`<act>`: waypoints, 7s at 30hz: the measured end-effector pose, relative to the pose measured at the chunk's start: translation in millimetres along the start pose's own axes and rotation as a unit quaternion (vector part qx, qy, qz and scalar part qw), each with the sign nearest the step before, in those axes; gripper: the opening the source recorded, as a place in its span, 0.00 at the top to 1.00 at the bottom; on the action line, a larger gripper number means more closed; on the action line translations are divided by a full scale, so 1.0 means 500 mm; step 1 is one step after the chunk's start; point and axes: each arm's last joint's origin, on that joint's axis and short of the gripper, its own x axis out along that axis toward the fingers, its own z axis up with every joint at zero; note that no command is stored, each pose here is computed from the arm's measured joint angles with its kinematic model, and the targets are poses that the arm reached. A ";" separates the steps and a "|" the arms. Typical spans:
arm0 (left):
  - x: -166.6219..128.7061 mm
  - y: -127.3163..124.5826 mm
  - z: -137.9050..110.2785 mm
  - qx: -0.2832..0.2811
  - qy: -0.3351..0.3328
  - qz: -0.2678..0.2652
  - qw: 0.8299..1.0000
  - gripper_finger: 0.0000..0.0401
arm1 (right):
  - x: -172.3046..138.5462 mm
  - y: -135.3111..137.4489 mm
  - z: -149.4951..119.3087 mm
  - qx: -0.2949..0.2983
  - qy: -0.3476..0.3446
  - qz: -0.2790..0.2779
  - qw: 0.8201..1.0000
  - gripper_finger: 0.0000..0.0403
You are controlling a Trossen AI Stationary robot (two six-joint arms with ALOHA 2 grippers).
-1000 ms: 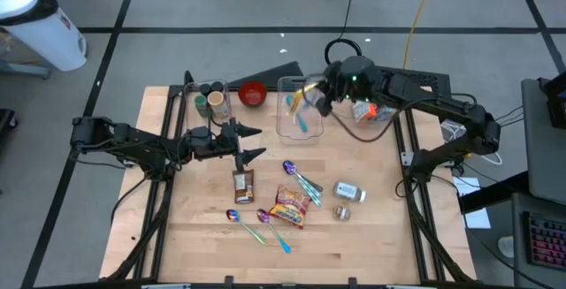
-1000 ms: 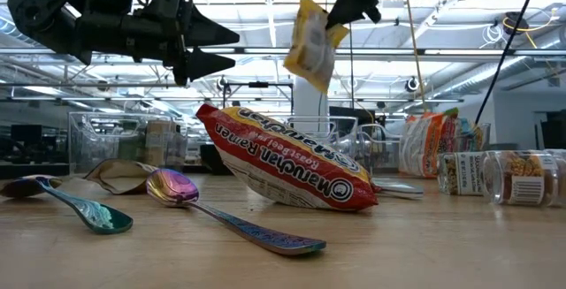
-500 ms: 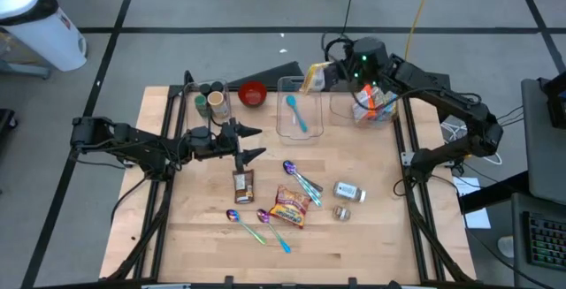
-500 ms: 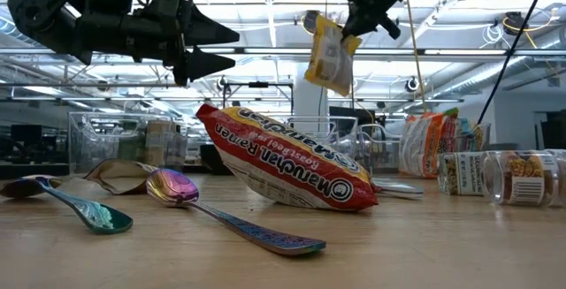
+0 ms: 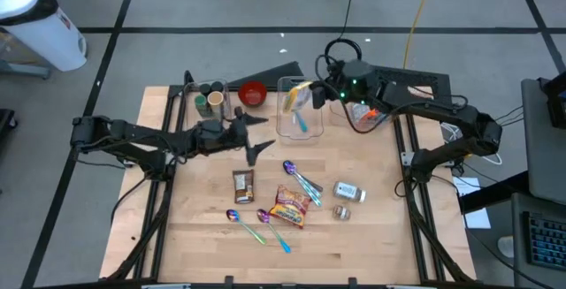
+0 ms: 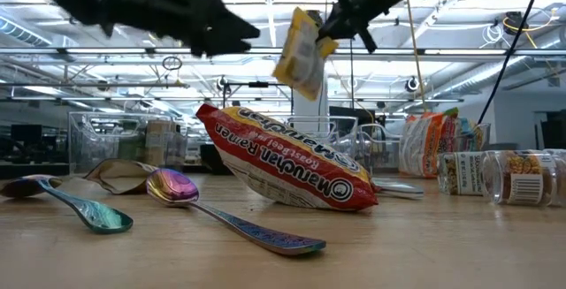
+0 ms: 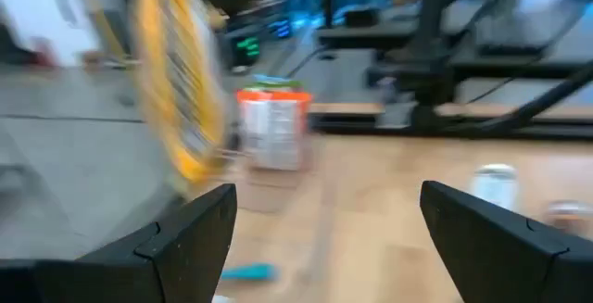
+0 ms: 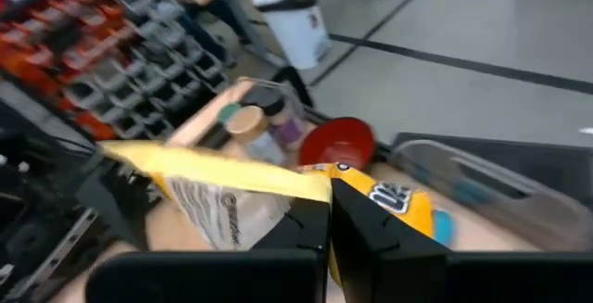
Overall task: Pick & Place Food Item
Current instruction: Put the yellow noodle pack into the right transparent bin
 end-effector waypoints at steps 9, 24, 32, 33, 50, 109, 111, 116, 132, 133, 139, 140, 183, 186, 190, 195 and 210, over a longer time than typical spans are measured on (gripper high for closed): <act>0.055 0.009 0.112 0.104 0.009 0.057 0.993 0.13 | 0.019 0.010 -0.067 0.012 -0.003 0.075 0.997 1.00; 0.170 0.019 0.123 0.077 0.046 0.111 0.990 0.14 | 0.017 0.028 -0.074 -0.025 -0.019 0.099 0.995 1.00; 0.167 0.024 0.129 0.068 0.044 0.114 0.990 0.34 | 0.017 0.027 -0.074 -0.036 -0.020 0.097 0.994 1.00; 0.167 0.024 0.128 0.068 0.044 0.114 0.990 0.37 | 0.018 0.025 -0.073 -0.037 -0.020 0.095 0.995 1.00; 0.166 0.027 0.128 0.068 0.050 0.147 0.985 0.63 | 0.018 0.024 -0.073 -0.059 -0.021 0.092 0.994 1.00; 0.136 0.064 0.138 0.083 0.059 -0.084 0.991 1.00 | -0.044 0.052 -0.085 -0.298 0.010 0.119 0.947 0.42; 0.136 0.063 0.136 0.082 0.061 -0.092 0.990 1.00 | -0.041 0.054 -0.089 -0.303 0.014 0.120 0.945 0.43; 0.135 0.063 0.133 0.081 0.069 -0.095 0.990 1.00 | -0.043 0.062 -0.093 -0.318 0.012 0.129 0.939 0.45; 0.133 0.059 0.130 0.089 0.065 -0.153 0.982 1.00 | -0.047 0.074 -0.104 -0.313 0.034 0.186 0.931 0.51; 0.133 0.059 0.130 0.091 0.064 -0.153 0.982 1.00 | -0.047 0.076 -0.105 -0.314 0.035 0.188 0.930 0.51; 0.134 0.059 0.133 0.099 0.055 -0.157 0.981 1.00 | -0.050 0.085 -0.111 -0.316 0.037 0.197 0.928 0.51; 0.134 0.059 0.134 0.099 0.052 -0.161 0.981 0.99 | -0.050 0.086 -0.112 -0.316 0.039 0.197 0.927 0.51; 0.136 0.063 0.137 0.082 0.053 -0.123 0.988 0.82 | -0.049 0.086 -0.107 -0.264 0.033 0.179 0.947 1.00; 0.136 0.063 0.138 0.092 0.051 -0.123 0.987 0.75 | -0.048 0.084 -0.106 -0.265 0.026 0.150 0.952 1.00; 0.129 0.064 0.146 0.101 0.044 -0.123 0.986 0.64 | -0.048 0.083 -0.106 -0.265 0.025 0.145 0.953 1.00; 0.105 0.070 0.174 0.105 0.027 -0.098 0.989 0.52 | -0.048 0.083 -0.105 -0.254 0.024 0.143 0.956 1.00; -0.047 0.110 0.236 0.056 0.109 0.113 0.986 0.44 | -0.045 0.063 -0.088 -0.207 -0.039 -0.037 0.977 1.00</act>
